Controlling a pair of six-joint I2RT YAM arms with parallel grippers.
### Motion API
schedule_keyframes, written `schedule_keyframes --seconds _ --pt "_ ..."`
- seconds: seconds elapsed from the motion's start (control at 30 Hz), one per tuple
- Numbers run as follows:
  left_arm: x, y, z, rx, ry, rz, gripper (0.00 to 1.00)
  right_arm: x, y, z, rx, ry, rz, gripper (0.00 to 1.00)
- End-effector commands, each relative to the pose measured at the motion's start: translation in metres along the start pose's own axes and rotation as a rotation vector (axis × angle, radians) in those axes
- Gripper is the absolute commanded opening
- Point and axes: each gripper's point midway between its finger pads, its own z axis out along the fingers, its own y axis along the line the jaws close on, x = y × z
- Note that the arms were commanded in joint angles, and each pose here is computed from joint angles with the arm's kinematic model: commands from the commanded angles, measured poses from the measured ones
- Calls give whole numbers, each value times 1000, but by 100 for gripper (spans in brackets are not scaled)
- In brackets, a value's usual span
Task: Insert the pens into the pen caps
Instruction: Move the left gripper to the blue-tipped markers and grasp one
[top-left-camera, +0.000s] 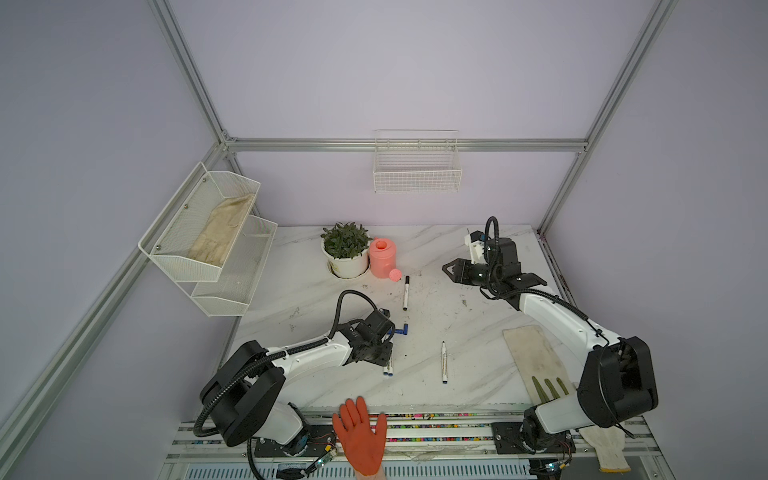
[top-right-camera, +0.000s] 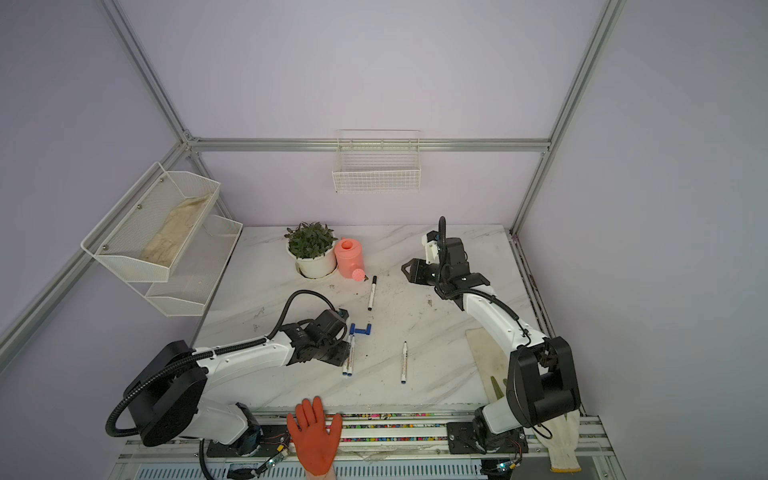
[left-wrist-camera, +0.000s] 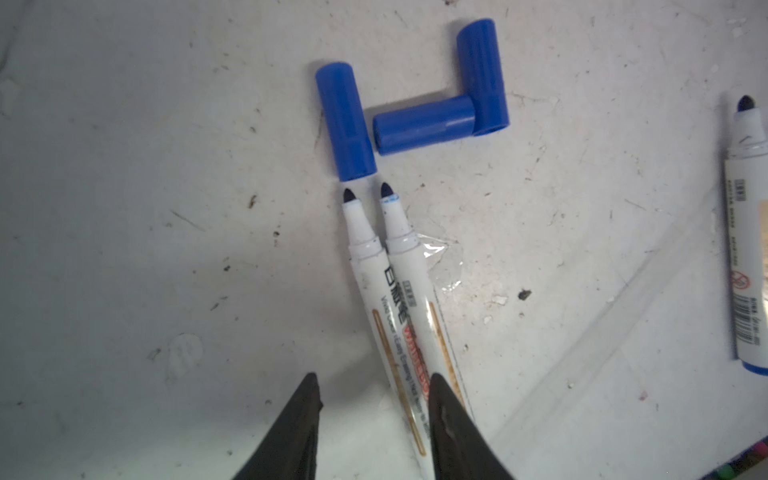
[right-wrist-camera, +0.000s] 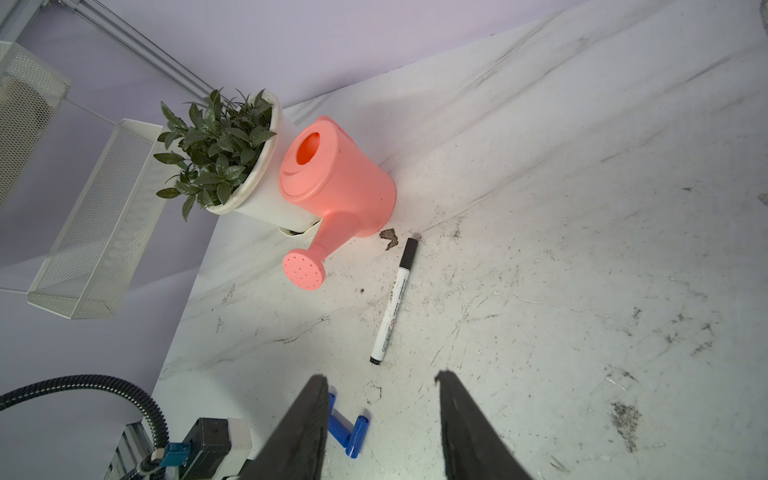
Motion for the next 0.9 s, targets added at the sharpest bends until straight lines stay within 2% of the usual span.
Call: schedule_keyframes --seconds 0.0,0.17,0.33,0.47,0.67,0.87 --pt "14 8 8 -28 29 -7 42 -7 4 -4 -5 -12 -20 46" --pt "19 12 11 -46 48 0 42 -8 4 -4 -4 -12 -20 46" --pt "37 22 16 -93 119 -31 40 -9 4 -5 0 -17 -21 46" --pt "44 28 16 -124 146 -52 29 -9 4 -5 2 -19 -22 45" --pt "41 39 14 -194 129 -84 22 -8 4 -5 1 -18 -24 45" --pt "8 36 2 -190 32 -94 7 -8 6 -8 -3 -21 -31 45"
